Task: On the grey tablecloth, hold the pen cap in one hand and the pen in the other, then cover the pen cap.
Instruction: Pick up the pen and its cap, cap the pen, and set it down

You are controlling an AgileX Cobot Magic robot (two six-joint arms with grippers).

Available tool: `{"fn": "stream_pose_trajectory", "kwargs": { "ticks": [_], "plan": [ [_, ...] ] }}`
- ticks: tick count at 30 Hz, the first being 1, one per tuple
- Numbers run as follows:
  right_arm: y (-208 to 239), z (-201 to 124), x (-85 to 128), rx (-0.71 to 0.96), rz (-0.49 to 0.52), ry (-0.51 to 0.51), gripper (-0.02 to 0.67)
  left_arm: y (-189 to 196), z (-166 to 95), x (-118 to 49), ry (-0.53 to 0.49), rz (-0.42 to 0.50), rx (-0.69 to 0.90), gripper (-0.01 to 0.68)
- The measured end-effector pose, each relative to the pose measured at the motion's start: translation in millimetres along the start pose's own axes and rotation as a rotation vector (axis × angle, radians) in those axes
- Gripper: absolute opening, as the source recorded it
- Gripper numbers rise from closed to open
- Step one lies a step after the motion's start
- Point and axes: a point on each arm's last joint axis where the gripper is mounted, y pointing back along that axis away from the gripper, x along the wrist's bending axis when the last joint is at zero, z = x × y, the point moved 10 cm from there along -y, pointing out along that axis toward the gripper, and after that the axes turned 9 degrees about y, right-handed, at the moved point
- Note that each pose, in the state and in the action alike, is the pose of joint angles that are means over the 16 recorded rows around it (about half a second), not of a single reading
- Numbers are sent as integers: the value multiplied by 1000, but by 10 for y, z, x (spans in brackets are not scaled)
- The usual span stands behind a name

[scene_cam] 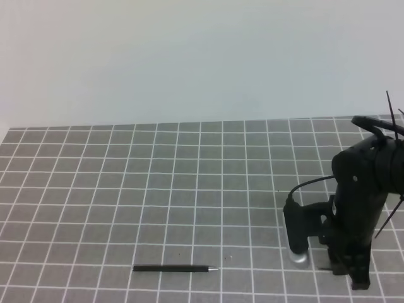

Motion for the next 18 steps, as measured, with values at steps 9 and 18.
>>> {"fn": "stream_pose_trajectory", "kwargs": {
  "ticks": [9,18],
  "plan": [
    [211,-68,-44,39,6,19,96,8,43,-7,-17,-2,3,-3],
    [807,3,-251,0,-58,-18,93,9,232,-91,-115,-36,120,-3]
  ]
}}
